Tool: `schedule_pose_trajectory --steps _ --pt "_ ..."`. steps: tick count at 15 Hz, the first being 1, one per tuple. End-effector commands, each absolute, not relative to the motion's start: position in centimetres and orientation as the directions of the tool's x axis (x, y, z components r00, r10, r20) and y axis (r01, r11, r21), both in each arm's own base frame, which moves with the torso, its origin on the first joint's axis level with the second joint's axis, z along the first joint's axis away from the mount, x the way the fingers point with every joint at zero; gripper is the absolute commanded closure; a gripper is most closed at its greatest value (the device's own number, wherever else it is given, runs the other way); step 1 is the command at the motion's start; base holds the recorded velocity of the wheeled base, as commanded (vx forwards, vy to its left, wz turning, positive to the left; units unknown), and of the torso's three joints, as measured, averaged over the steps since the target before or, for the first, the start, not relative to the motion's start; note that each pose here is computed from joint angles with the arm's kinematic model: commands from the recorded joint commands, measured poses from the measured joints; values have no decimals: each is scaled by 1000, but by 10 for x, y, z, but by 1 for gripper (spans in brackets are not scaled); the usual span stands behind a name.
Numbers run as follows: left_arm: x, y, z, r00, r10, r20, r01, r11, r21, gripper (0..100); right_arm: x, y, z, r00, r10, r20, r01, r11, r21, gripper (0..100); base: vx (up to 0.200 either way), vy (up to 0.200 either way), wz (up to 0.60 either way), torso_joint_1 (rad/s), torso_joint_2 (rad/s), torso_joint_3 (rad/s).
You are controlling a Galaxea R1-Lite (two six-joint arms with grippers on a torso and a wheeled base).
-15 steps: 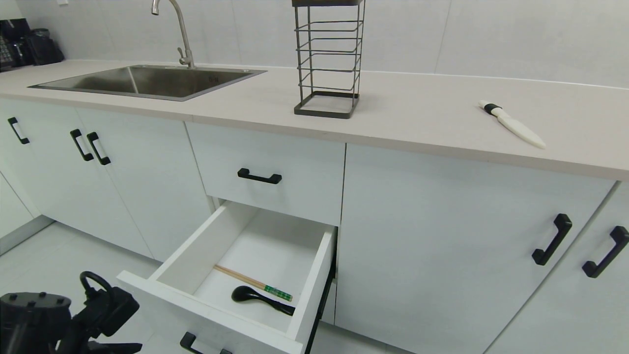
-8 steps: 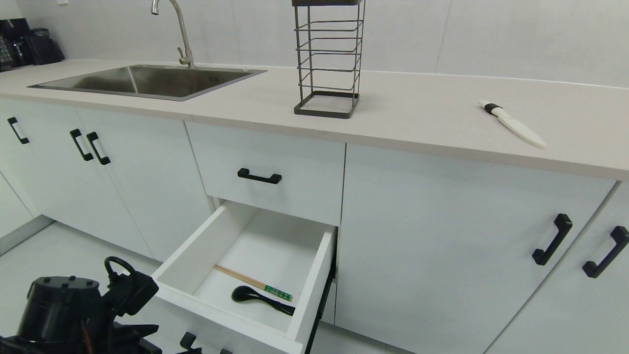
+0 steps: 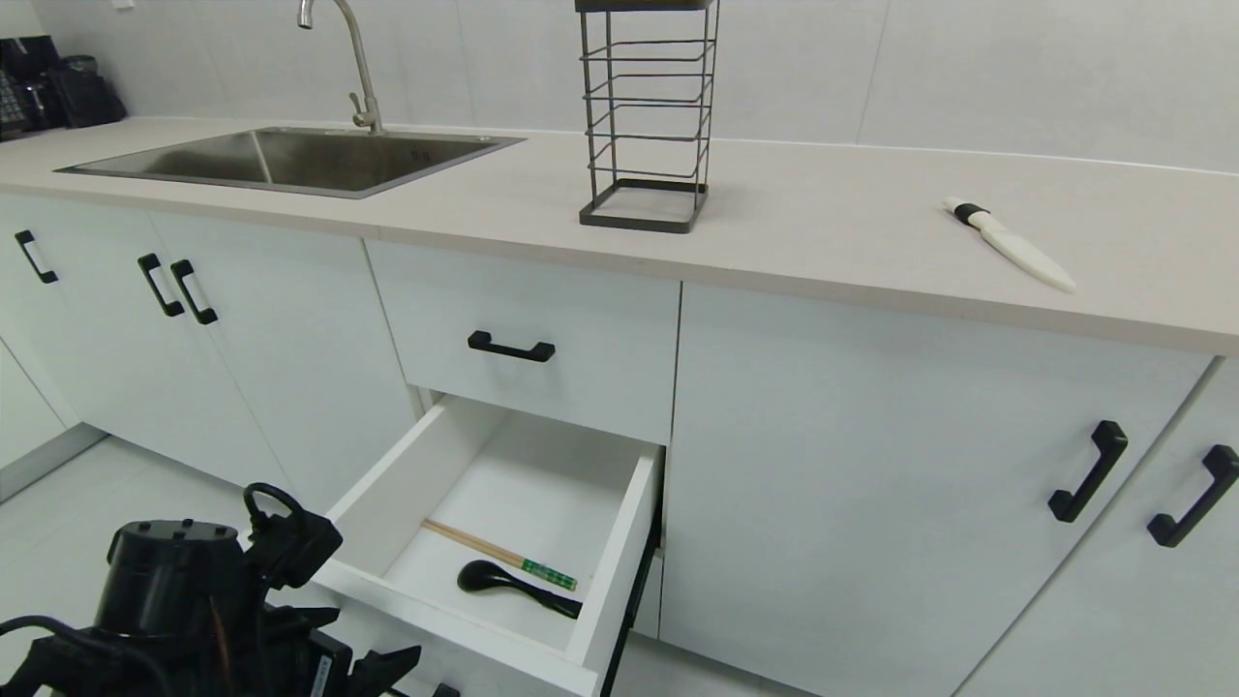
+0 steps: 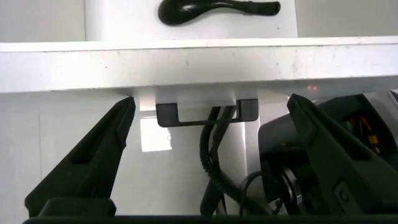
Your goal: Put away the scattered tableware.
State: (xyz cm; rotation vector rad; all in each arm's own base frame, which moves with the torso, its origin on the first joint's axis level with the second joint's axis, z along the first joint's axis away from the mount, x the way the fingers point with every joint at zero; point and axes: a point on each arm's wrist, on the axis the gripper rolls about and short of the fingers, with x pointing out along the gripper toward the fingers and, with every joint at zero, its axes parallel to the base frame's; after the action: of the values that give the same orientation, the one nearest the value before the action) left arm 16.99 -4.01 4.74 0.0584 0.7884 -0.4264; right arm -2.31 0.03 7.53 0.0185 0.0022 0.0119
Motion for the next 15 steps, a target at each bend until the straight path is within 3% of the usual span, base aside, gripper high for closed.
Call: schedule_pose_trajectory --steps 1,6,15 --pt "177 -42 44 625 -350 -698 391 914 -108 0 -23 0 75 1000 12 -5 -12 1000 18 0 0 0 0 0 0 0" --pt "192 -41 50 677 -348 -649 387 918 -89 0 -23 0 75 1000 12 -5 -12 1000 18 0 0 0 0 0 0 0" --pt "232 -49 35 717 -361 -597 393 916 -82 0 -23 0 75 1000 11 -5 -11 1000 18 0 0 0 0 0 0 0"
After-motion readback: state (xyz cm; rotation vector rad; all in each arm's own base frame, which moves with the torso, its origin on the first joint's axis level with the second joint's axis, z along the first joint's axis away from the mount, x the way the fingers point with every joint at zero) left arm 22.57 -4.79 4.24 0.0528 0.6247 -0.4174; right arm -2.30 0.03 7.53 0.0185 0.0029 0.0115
